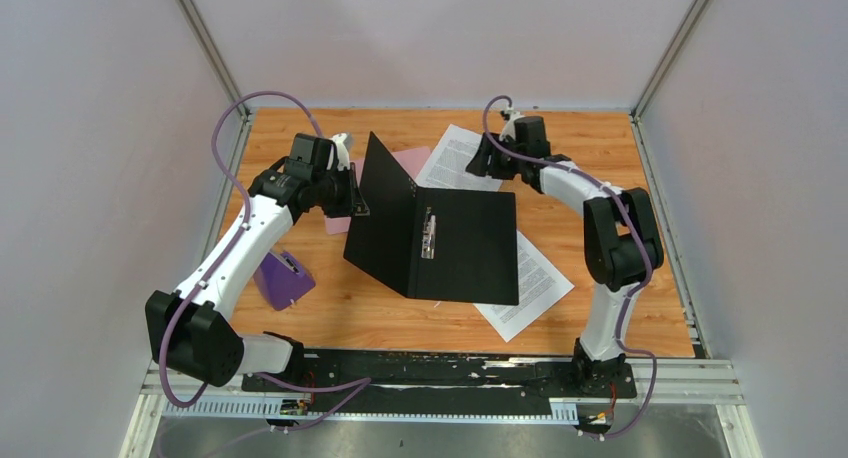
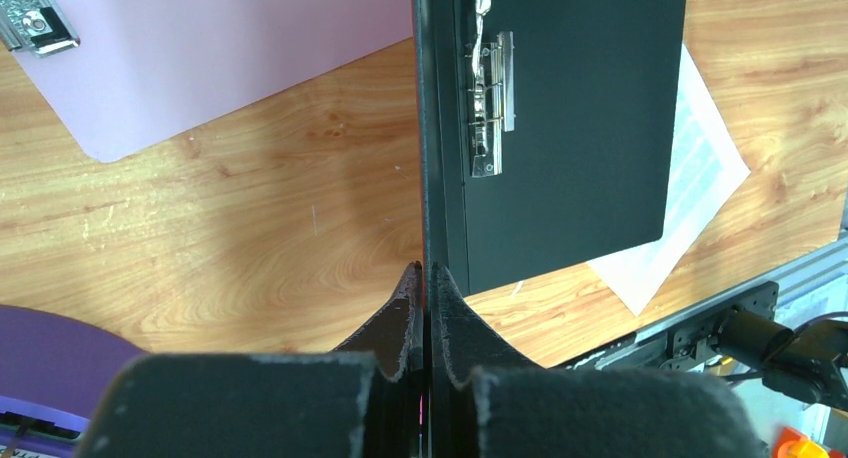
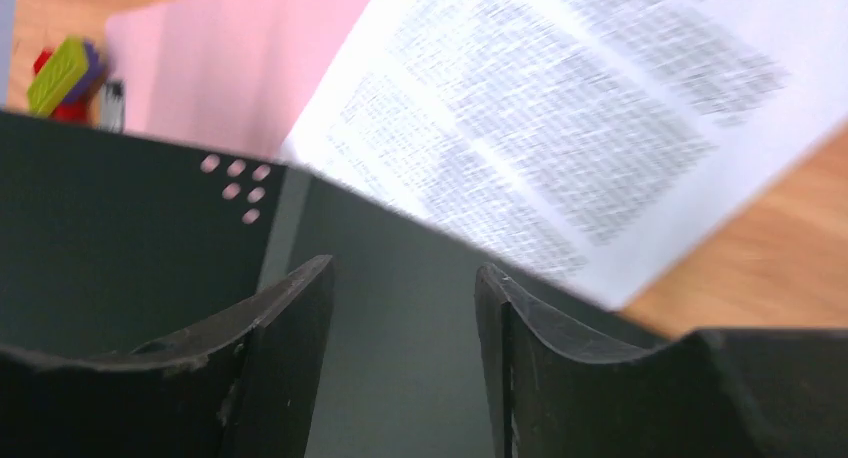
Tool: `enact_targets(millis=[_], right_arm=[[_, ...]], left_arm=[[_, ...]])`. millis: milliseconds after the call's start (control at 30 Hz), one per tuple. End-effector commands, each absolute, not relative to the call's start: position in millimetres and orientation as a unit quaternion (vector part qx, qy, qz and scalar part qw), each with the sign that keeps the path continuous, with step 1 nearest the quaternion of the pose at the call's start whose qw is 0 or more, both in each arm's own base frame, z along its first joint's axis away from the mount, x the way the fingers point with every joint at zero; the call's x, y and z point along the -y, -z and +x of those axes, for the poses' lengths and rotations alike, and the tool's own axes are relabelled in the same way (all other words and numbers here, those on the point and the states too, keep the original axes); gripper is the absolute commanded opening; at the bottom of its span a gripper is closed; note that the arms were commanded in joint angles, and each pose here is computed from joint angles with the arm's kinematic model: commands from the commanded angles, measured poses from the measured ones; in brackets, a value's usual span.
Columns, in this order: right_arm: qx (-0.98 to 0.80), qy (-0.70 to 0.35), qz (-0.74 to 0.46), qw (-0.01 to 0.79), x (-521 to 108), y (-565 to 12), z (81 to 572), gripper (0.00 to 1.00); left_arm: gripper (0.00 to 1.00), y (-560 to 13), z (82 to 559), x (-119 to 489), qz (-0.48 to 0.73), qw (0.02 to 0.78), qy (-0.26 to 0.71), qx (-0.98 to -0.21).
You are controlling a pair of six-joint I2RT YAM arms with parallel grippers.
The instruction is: Put the files into the folder
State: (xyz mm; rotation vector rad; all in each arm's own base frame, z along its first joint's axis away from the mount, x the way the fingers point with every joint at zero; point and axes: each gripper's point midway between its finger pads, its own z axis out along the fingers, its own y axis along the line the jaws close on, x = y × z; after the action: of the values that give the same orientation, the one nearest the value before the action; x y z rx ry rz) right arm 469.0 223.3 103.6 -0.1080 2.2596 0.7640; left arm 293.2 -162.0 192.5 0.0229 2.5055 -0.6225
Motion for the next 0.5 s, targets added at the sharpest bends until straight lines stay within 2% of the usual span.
enact_targets(millis=[0, 200, 467], right_arm=[[-0.872, -0.267, -0.016, 0.411, -170, -124, 510, 0.57], [-0.878, -0.235, 0.033, 0.416, -113, -99, 555, 0.60], [-0.874, -0.225, 0.078, 0.424, -77, -69, 608, 0.59]], left_arm=[[0.00, -199, 288, 163, 0.034, 0.287, 0.240, -0.927], [0.00, -191, 287, 163, 0.038, 0.279, 0.236, -0.930], [0.00, -185, 286, 163, 0.038, 0.275, 0.235, -0.932]])
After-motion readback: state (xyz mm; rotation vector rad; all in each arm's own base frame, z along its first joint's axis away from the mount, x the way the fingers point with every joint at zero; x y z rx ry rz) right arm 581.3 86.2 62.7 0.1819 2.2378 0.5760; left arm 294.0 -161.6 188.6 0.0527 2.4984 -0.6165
